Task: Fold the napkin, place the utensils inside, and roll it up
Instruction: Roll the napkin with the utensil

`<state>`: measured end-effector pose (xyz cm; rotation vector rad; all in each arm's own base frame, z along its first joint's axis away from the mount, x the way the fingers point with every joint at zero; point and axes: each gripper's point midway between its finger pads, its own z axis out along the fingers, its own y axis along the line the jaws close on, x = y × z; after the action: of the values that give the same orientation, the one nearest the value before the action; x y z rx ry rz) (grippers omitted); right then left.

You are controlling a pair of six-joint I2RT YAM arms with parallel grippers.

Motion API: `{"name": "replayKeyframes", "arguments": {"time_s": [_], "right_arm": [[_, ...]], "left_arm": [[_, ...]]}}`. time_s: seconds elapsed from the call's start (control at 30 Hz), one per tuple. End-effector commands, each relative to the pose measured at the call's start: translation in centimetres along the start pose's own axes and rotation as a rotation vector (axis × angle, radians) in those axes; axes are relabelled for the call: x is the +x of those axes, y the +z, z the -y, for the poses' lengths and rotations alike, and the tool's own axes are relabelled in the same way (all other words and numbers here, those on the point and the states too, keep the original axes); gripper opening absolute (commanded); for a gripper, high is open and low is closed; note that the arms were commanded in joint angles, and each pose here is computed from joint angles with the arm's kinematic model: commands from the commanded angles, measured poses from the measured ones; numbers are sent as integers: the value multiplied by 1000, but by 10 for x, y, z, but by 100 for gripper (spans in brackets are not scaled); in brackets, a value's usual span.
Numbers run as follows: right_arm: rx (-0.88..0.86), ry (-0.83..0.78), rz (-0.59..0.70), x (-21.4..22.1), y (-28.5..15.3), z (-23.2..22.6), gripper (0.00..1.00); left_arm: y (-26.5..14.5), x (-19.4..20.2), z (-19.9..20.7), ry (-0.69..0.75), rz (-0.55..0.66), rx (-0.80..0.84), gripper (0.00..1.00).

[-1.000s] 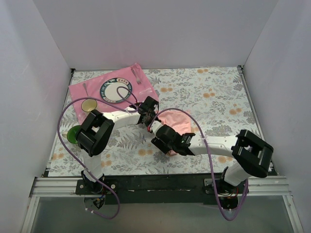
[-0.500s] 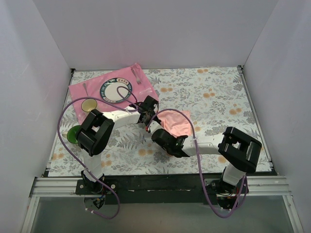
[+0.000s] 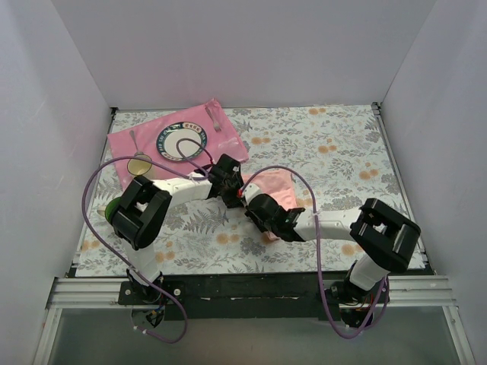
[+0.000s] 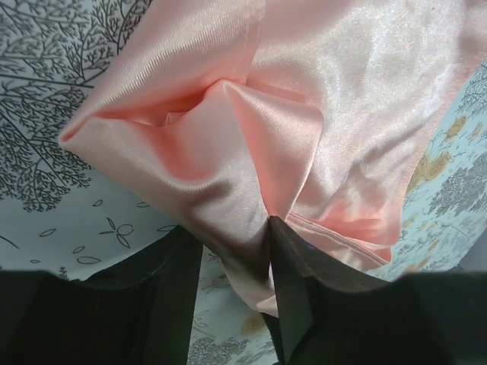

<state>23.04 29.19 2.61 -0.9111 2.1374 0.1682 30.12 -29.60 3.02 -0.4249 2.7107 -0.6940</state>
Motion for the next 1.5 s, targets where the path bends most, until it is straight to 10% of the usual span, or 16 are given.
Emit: {"name": "replayKeyframes", "arguments": {"time_s": [0.0,0.4,1.0,1.23,1.47], "right_arm": [[-196,114,-30,8,-4,-16,1],[-484,366,-71,6,-7,-22,1],[-879,758,-152,27,-6,-19,1],[-974,833,-139,32,-10,-17,1],[-939,792,-151,29,-6,-11,1]], "left_arm": [[-16,-9,-1,79,20,23,44],[-62,-50,-10,76,223,63,81],[-30,7,-7,23,98,66,81],[1,7,-17,-56,79,-17,78],[13,5,-41,-76,102,-135,38]]}}
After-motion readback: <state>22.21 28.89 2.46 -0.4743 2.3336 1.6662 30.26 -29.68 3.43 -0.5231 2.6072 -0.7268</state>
